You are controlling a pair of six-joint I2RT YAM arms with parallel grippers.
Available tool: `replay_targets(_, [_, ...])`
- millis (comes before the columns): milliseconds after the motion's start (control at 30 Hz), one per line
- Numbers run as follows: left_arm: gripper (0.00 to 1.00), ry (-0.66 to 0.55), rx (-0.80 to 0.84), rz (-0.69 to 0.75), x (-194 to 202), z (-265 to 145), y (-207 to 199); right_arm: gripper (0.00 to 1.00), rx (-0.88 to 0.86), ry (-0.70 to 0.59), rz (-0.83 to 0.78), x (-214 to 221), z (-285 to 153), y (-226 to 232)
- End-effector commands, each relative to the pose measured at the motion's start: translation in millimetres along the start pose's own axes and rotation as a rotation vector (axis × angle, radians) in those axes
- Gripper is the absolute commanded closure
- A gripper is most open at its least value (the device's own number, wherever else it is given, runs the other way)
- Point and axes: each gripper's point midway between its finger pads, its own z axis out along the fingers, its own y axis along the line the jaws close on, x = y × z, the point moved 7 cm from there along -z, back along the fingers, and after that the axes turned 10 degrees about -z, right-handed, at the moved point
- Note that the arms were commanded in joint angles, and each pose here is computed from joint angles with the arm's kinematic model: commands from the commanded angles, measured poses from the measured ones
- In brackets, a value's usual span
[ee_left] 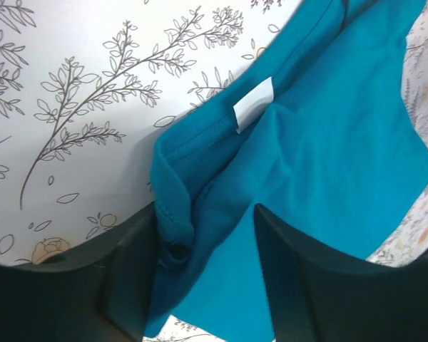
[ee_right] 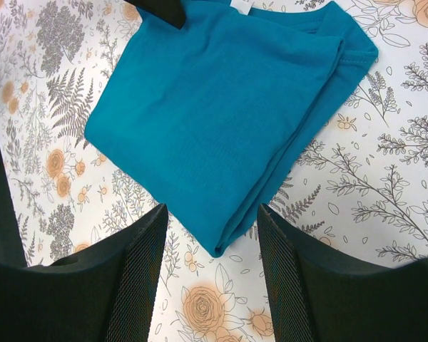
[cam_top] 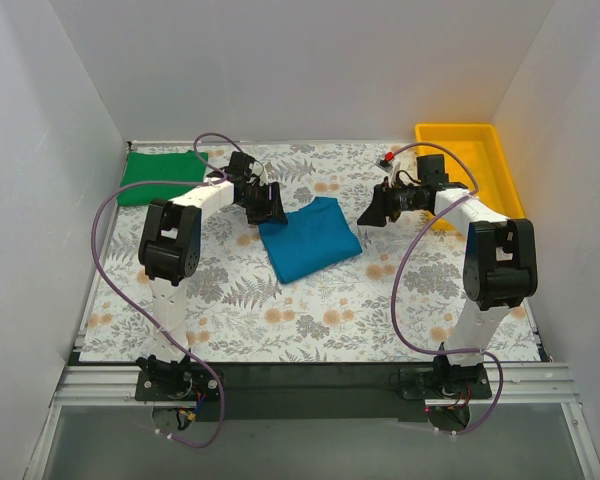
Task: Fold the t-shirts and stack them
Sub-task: Neatly place the folded tshirt to the corner
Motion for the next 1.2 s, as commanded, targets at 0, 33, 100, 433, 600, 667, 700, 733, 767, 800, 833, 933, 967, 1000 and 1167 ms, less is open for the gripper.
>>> replay_targets(0, [0.50, 0.155, -0.237, -0.031, 39, 13, 47, 0.40, -0.012, -0.040, -0.031, -11, -6, 5])
replay_targets(33, [0.54, 0.153, -0.241, -0.016, 39, 12, 46, 0.40, -0.010, -0.041, -0.030, -11, -6, 4])
replay_targets(100, [0.68, 0.149, -0.239, 0.000, 38, 10, 44, 0.40, -0.011, -0.043, -0.029, -12, -7, 4])
replay_targets(433, [1.00, -0.191, -0.325, 0.269, 0, -59, 18, 0.40, -0.023, -0.055, -0.022, -13, -11, 4])
replay_targets(600, [1.00, -0.407, -0.467, 0.464, -14, -107, 18, 0.40, -0.044, -0.062, -0.014, -14, -10, 5])
replay_targets(667, [1.00, -0.434, -0.506, 0.564, -18, -116, 21, 0.40, -0.048, -0.064, -0.014, -15, -11, 6])
replay_targets(700, [1.00, -0.450, -0.552, 0.586, -21, -120, 23, 0.40, -0.051, -0.064, -0.014, -15, -11, 6])
replay_targets(733, [1.00, -0.450, -0.583, 0.640, -24, -123, 25, 0.40, -0.057, -0.069, -0.016, -16, -11, 7])
replay_targets(767, [1.00, -0.454, -0.609, 0.665, -26, -125, 27, 0.40, -0.061, -0.069, -0.013, -16, -11, 8])
replay_targets(800, [1.00, -0.455, -0.642, 0.693, -27, -127, 31, 0.41, -0.064, -0.072, -0.016, -17, -11, 8])
replay_targets(833, [1.00, -0.451, -0.670, 0.741, -29, -129, 33, 0.40, -0.073, -0.075, -0.013, -17, -11, 9])
replay_targets(933, [1.00, -0.481, -0.722, 0.830, -35, -135, 39, 0.41, -0.084, -0.081, -0.015, -19, -12, 11])
replay_targets(967, [1.00, -0.498, -0.748, 0.895, -41, -138, 39, 0.41, -0.085, -0.082, -0.016, -21, -13, 12])
replay_targets(1000, [1.00, -0.508, -0.759, 0.912, -45, -141, 39, 0.41, -0.087, -0.084, -0.018, -21, -13, 12])
replay_targets(1167, [1.00, -0.537, -0.812, 0.874, -78, -152, 48, 0.41, -0.104, -0.094, -0.022, -24, -15, 16])
